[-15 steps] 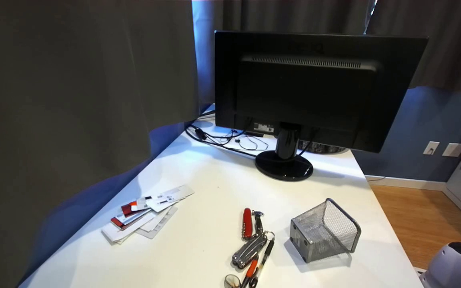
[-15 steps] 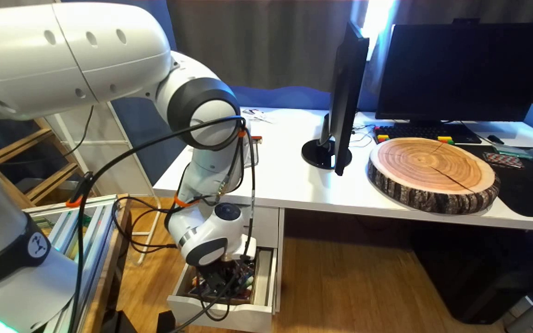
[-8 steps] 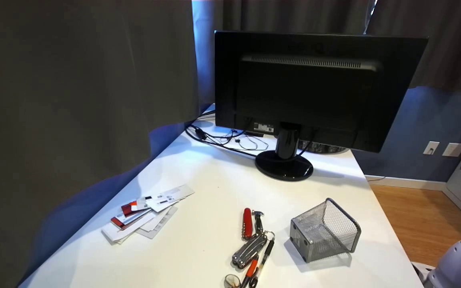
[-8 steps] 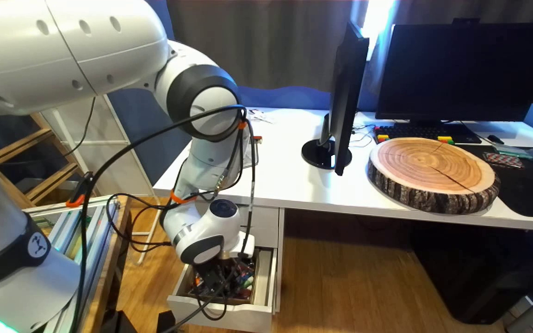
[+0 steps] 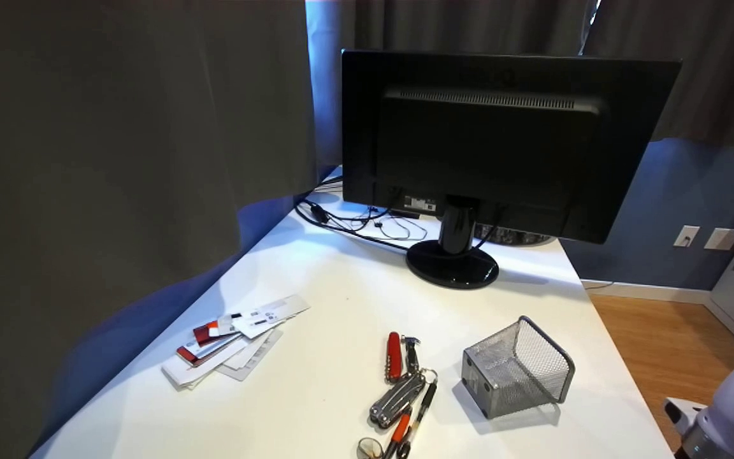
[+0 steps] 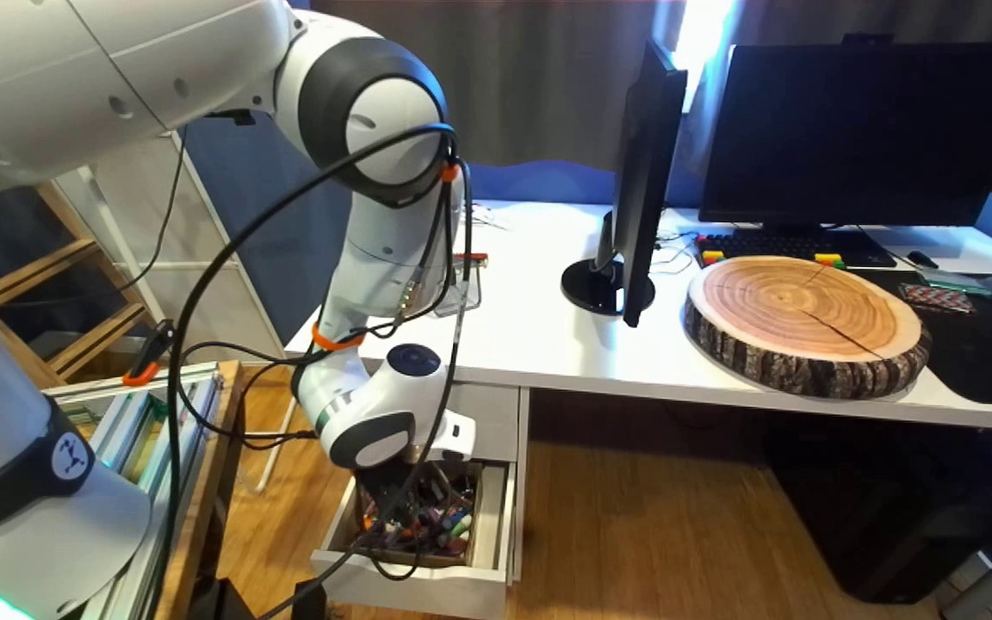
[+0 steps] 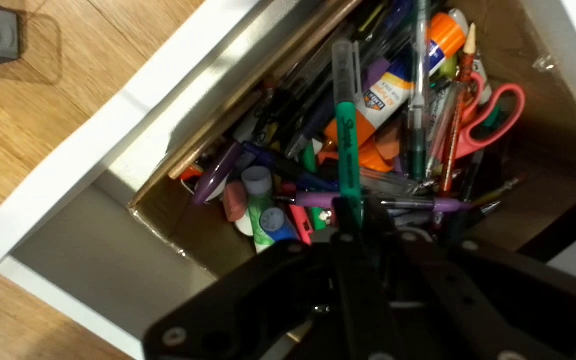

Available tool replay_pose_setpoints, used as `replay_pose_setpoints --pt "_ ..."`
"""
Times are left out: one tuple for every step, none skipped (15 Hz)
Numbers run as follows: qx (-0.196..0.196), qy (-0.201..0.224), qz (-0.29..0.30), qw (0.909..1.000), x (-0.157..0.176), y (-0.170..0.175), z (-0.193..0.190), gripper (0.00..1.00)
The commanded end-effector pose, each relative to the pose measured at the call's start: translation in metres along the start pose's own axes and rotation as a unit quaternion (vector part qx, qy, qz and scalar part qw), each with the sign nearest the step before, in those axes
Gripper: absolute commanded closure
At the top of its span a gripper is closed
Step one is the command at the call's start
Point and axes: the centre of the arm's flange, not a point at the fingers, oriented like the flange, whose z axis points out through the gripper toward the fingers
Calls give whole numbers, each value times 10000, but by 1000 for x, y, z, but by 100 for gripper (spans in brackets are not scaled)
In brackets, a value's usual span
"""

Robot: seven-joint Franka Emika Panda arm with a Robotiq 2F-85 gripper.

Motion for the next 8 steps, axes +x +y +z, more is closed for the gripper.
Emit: replay_pose_setpoints --pt "-143 -161 5 9998 -4 -9 -29 97" --pt "-142 -165 -4 9998 -4 -11 -32 97" --pt "-154 -186 -2 9997 -4 -12 -34 97" --pt "-165 -194 4 9997 -4 -12 -36 97" --pt "-169 -206 8 9996 -5 -12 -37 97" --pt "-197 -218 45 9996 -6 -12 -38 97" --pt "-193 -239 48 9995 -7 -11 -38 97" --pt "-198 -303 57 9993 -6 -10 -36 97"
